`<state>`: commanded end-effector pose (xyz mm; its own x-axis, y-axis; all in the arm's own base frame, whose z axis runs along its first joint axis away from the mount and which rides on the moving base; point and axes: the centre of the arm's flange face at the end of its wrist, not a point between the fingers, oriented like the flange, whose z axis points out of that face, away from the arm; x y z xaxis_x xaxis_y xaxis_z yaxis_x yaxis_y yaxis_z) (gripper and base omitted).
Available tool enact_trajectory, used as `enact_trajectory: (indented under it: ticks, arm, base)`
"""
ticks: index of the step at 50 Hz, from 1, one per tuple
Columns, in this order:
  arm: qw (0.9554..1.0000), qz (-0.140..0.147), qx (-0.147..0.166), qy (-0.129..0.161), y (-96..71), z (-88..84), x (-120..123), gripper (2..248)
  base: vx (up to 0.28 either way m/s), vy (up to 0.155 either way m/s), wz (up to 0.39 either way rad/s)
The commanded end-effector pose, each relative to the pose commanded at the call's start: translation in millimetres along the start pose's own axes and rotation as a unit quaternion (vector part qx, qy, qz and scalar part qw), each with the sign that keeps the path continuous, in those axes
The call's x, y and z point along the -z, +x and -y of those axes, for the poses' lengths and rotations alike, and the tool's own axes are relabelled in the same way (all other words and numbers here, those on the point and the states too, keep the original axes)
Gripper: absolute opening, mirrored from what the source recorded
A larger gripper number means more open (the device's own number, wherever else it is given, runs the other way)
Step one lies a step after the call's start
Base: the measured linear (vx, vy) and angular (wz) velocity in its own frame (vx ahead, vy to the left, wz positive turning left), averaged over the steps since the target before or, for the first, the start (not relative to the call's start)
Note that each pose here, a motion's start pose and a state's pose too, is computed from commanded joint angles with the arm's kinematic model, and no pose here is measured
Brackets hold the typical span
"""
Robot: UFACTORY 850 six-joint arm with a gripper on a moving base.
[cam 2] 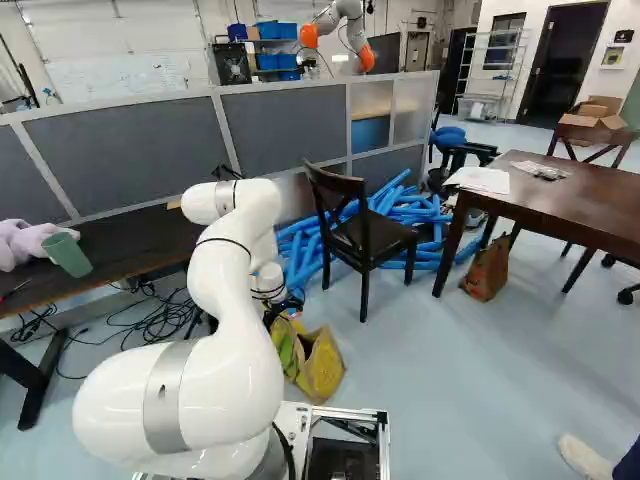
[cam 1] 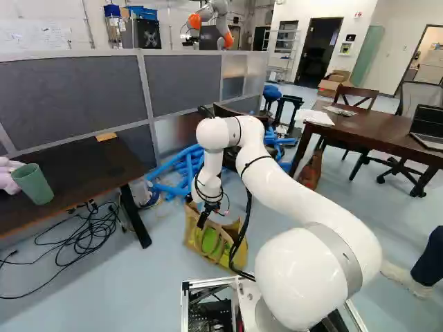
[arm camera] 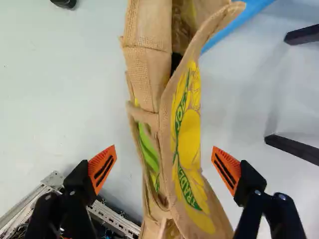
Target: Pick up the bag on the ground and place it on the table
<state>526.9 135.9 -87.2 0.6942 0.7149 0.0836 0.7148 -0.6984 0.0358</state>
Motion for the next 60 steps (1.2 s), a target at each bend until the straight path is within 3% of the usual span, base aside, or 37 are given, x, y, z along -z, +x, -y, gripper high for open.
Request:
enact_trajectory:
  ticks: [40, 53, 54, 58, 59, 60]
  arm:
    - [0.9999, 0.010, 0.000, 0.005, -5.6, 2.2, -60.7, 247]
    - [0.9999, 0.010, 0.000, 0.005, -6.1, 2.5, -66.4, 247]
    - [0.9999, 0.010, 0.000, 0.005, -6.2, 2.5, -66.4, 233]
    - [0.9999, 0.010, 0.000, 0.005, -6.2, 2.5, -66.5, 233]
    - [0.9999, 0.010, 0.000, 0.005, -6.2, 2.5, -66.5, 196]
    - [0.9999, 0.010, 0.000, 0.005, -6.2, 2.5, -66.5, 196]
  base:
    - [0.000, 0.000, 0.000]
    - [0.000, 0.000, 0.000]
    - [0.000, 0.000, 0.000]
    - [0.000, 0.000, 0.000]
    - [0.000, 0.000, 0.000]
    - [0.000, 0.000, 0.000]
